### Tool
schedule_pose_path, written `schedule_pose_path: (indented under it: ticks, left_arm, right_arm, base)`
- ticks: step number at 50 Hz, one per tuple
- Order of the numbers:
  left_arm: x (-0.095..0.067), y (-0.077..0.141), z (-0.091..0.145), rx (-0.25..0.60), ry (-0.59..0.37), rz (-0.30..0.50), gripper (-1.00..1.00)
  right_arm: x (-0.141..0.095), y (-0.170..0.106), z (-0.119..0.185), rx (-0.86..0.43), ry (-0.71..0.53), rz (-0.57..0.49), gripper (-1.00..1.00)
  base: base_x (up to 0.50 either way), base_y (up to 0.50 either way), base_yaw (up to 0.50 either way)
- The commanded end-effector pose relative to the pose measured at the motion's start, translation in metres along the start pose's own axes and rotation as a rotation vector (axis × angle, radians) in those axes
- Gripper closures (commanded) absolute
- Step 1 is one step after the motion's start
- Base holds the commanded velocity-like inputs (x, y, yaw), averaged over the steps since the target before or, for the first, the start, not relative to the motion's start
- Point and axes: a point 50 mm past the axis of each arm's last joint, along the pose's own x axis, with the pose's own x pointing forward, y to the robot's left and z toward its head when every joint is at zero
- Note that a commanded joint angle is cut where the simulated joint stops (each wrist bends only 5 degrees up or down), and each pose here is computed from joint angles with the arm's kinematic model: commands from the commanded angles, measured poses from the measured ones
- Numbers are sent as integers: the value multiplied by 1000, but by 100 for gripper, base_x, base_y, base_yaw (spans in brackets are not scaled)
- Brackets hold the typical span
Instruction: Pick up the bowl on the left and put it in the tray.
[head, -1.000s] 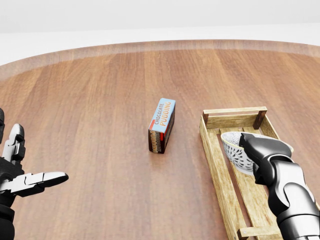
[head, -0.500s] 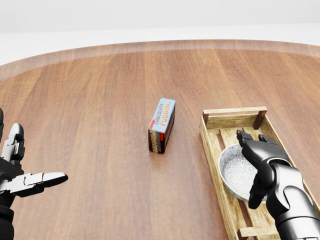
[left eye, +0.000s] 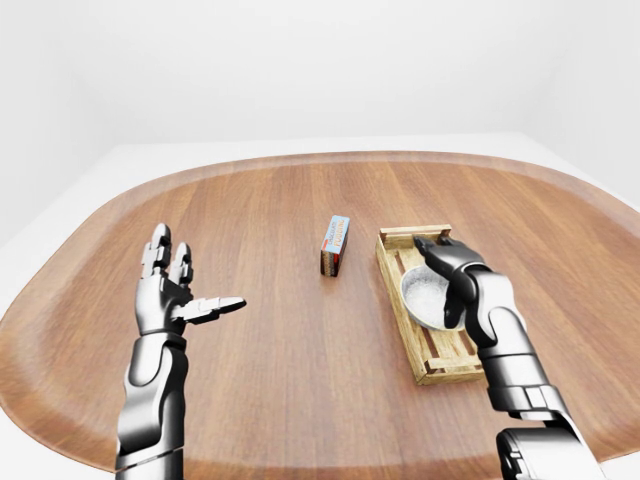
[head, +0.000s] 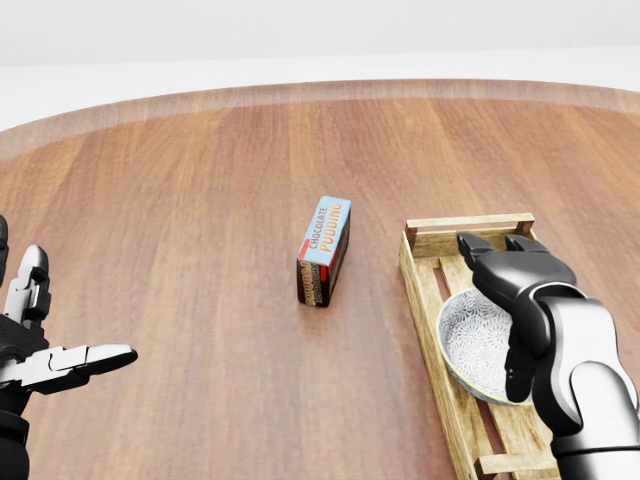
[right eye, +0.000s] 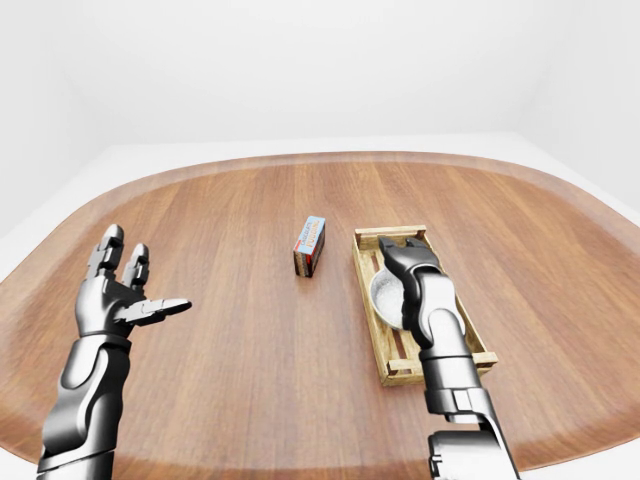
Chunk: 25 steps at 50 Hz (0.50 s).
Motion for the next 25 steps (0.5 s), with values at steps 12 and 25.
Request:
schedule_pose_path:
  ticks: [12,25]
  left_arm:
    - [0,0,3,-2,-13,-1,-100]
    - [-2,1,8,-5,-34,0,-100]
  right_arm:
    - [-68,-76,39,-143,63,-444,-100]
    - [-102,-96,59,-123,47,-626,-100]
  base:
    - [0,0,0]
    - [0,0,0]
